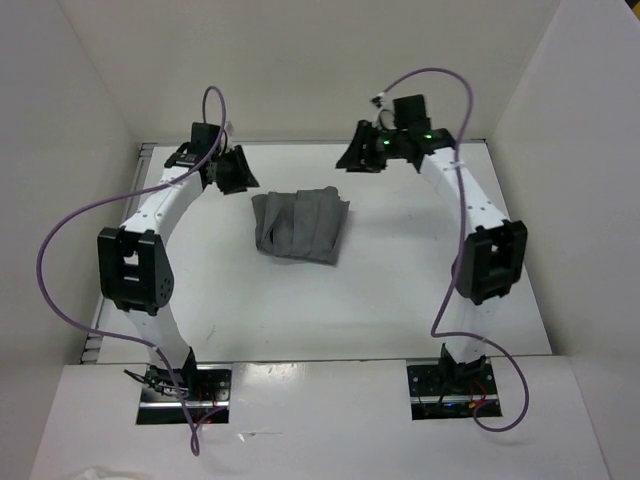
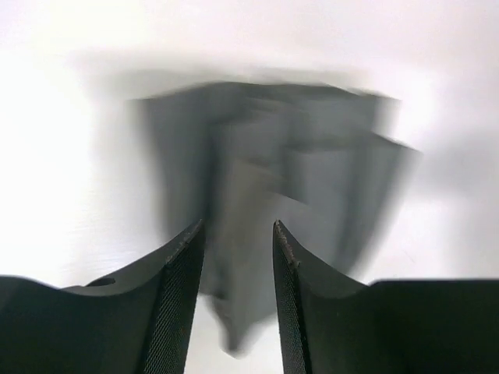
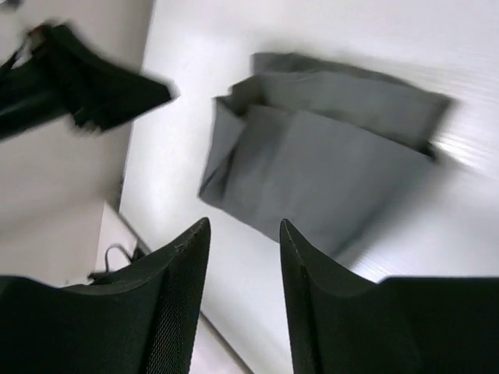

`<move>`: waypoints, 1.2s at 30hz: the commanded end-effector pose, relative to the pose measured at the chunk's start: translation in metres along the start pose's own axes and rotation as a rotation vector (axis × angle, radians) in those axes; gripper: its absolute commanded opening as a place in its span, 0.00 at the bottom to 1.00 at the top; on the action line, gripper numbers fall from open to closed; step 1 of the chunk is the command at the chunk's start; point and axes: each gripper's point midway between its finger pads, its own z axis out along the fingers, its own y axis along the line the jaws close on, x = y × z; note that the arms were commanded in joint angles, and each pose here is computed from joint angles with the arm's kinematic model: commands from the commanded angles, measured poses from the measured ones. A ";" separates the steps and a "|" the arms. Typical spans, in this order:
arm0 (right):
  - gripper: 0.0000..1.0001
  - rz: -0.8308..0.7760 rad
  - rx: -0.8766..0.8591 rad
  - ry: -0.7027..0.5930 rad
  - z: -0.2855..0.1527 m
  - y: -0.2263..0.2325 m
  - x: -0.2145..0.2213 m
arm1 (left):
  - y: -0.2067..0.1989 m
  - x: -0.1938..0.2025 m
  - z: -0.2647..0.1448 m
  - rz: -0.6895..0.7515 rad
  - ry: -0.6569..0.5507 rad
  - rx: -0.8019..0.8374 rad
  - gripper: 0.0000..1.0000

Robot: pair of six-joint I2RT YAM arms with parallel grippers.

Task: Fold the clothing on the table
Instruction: Fold the skirt

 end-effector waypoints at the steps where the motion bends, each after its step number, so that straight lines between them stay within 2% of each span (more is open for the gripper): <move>1: 0.46 0.038 0.077 -0.054 -0.033 -0.027 0.000 | -0.094 0.030 -0.054 0.202 0.097 0.356 0.47; 5: 0.45 0.119 0.117 -0.075 -0.048 -0.059 0.005 | -0.130 0.069 -0.064 0.221 0.232 0.591 0.45; 10: 0.45 0.127 0.126 -0.092 -0.058 -0.063 0.008 | -0.090 0.095 -0.012 0.136 0.341 0.495 0.32; 13: 0.45 0.130 0.129 -0.100 -0.063 -0.064 0.007 | -0.058 0.096 0.018 0.103 0.359 0.414 0.32; 19: 0.45 0.142 0.141 -0.114 -0.072 -0.069 0.009 | 0.006 0.045 0.062 0.073 0.272 0.189 0.32; 22: 0.45 0.144 0.144 -0.124 -0.077 -0.069 0.009 | 0.023 0.032 0.062 0.056 0.255 0.151 0.31; 24: 0.45 0.137 0.141 -0.132 -0.083 -0.064 0.011 | 0.014 0.024 0.043 0.069 0.219 0.168 0.31; 26: 0.46 0.137 0.131 -0.128 -0.084 -0.062 0.014 | 0.006 0.014 0.029 0.075 0.185 0.207 0.36; 28: 0.48 0.129 0.128 -0.137 -0.087 -0.059 0.014 | -0.018 0.001 0.001 0.090 0.147 0.298 0.42; 29: 0.48 0.127 0.132 -0.127 -0.085 -0.062 0.018 | -0.027 -0.003 -0.010 0.100 0.132 0.328 0.49; 30: 0.48 0.132 0.137 -0.135 -0.089 -0.065 0.018 | -0.038 -0.009 -0.032 0.123 0.089 0.360 0.61; 31: 0.50 0.141 0.145 -0.144 -0.092 -0.071 0.019 | -0.041 -0.010 -0.042 0.121 0.069 0.368 0.66; 32: 0.53 0.166 0.154 -0.142 -0.093 -0.077 0.021 | -0.046 -0.021 -0.066 0.134 -0.005 0.387 0.72; 33: 0.55 0.184 0.171 -0.152 -0.094 -0.085 0.022 | -0.039 -0.001 -0.065 0.093 0.026 0.377 0.83; 36: 0.55 0.262 0.221 -0.195 -0.103 -0.107 0.029 | -0.029 0.011 -0.088 0.061 -0.044 0.367 0.85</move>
